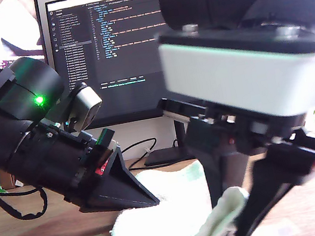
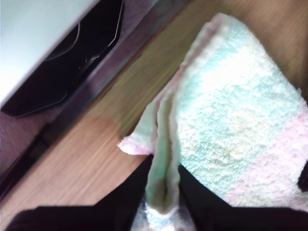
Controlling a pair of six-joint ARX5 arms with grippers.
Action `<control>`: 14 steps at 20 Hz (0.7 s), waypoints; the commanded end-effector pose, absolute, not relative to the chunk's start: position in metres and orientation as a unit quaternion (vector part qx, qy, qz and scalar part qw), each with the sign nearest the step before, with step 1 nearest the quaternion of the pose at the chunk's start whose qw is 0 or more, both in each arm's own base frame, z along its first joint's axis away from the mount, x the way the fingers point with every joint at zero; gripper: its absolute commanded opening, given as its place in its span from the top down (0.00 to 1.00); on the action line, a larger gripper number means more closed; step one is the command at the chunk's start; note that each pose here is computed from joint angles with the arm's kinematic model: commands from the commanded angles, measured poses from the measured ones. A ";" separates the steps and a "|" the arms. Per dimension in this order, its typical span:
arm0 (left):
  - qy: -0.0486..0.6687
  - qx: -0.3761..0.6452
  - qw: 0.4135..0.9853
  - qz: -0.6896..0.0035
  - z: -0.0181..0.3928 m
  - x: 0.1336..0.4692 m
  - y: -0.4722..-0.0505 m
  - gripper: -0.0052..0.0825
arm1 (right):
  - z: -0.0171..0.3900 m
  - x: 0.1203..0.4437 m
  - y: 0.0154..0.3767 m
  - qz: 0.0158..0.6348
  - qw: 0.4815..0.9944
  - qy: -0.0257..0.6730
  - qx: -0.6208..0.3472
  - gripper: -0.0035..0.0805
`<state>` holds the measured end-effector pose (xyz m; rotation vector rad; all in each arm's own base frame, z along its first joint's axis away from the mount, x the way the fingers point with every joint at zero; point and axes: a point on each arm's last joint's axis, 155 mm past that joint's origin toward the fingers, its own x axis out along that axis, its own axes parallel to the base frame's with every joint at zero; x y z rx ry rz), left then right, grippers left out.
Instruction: Fold the tea towel to a neat square and place it to the right
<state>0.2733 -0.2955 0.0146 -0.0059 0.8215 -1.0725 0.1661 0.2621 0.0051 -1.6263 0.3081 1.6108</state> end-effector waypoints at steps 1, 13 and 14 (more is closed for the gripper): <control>0.430 0.006 0.765 -0.480 -0.019 0.258 -0.284 0.96 | -0.027 0.137 0.240 0.663 0.369 0.182 -0.626 0.97; 0.424 0.004 0.758 -0.495 -0.015 0.255 -0.287 0.96 | 0.015 0.101 0.261 0.676 0.451 0.201 -0.547 0.97; 0.424 0.003 0.757 -0.496 -0.015 0.254 -0.287 0.96 | 0.023 0.102 0.263 0.675 0.459 0.190 -0.546 0.97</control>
